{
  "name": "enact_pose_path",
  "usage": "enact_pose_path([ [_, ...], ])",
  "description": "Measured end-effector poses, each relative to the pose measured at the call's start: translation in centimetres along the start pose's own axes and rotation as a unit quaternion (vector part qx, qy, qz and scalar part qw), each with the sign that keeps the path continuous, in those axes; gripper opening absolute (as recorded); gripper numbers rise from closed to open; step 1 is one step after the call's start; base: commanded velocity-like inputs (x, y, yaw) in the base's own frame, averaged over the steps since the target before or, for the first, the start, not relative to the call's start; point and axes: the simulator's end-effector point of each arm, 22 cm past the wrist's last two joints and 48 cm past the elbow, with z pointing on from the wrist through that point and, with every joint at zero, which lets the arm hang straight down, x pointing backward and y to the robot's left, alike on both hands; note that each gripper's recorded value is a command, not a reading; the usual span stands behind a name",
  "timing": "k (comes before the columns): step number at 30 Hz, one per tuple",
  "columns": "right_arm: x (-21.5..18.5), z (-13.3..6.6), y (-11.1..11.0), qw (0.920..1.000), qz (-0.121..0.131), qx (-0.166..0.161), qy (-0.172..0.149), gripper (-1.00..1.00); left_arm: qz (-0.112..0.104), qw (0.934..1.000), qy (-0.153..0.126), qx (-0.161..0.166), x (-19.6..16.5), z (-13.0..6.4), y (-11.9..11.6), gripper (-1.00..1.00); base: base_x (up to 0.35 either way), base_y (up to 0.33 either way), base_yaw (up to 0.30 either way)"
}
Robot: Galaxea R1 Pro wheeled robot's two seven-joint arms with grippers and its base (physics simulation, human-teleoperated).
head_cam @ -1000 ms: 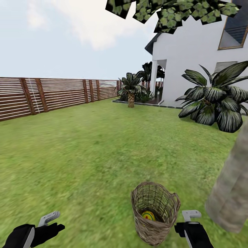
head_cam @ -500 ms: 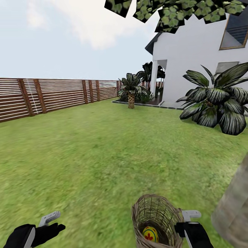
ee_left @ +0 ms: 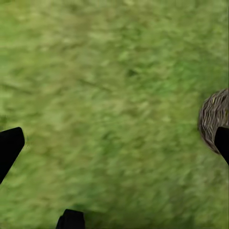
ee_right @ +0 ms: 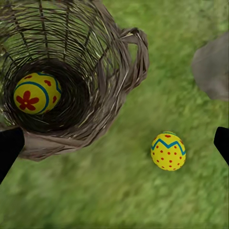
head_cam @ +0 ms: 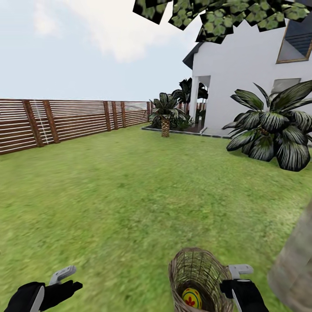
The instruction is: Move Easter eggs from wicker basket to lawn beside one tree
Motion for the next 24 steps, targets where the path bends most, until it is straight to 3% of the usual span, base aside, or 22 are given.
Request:
enact_pose_path([
  [10,-0.9,-1.4,-0.5,1.0,0.0,0.001,0.001,1.0,-0.001,1.0,0.003,0.006,-0.3,-1.2,-1.3,1.0,0.186,0.255,0.0],
  [21,-1.1,-2.6,-0.8,0.9999,-0.002,-0.002,0.012,1.0,-0.001,1.0,0.003,0.005,-1.1,-2.8,-1.7,1.0,0.022,0.021,0.062],
  [24,-0.4,-2.7,0.1,0.9994,-0.003,-0.022,0.025,1.0,-0.001,1.0,0.002,0.004,-1.4,-3.3,-1.8,1.0,0.0,0.0,0.012],
])
